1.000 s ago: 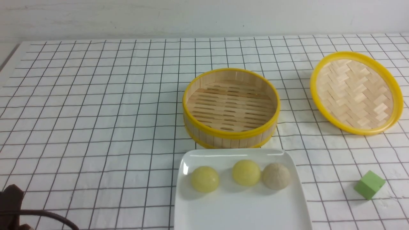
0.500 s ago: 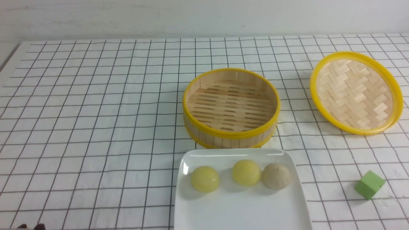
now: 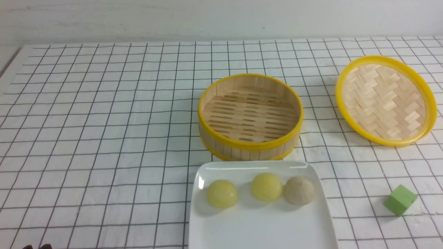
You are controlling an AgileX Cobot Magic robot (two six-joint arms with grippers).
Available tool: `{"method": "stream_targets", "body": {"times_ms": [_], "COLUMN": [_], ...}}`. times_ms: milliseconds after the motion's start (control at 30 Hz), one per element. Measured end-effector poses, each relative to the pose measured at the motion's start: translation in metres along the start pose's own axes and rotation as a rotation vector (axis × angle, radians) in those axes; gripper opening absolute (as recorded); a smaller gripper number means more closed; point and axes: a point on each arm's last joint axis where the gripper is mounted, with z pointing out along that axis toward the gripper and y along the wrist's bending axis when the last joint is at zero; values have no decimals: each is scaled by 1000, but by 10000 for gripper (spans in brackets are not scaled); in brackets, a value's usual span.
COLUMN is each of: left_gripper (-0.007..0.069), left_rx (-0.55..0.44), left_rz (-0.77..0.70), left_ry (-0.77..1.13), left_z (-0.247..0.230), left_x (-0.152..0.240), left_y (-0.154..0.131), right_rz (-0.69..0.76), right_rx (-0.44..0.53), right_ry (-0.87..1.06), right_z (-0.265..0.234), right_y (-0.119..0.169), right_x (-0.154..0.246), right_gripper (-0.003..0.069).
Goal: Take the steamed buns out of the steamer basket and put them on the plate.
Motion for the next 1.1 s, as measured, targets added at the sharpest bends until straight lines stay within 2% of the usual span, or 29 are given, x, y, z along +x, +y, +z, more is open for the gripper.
{"method": "stream_targets", "body": {"times_ms": [1100], "left_gripper": [241], "left_rx": [1], "left_rz": [-4], "left_ry": [-30], "left_z": [-5], "left_x": [0], "left_y": [0], "right_rz": [0], "right_rx": [0], "right_ry": [0], "right_z": [0], "right_y": [0], "right_x": [0], "right_gripper": [240]}}
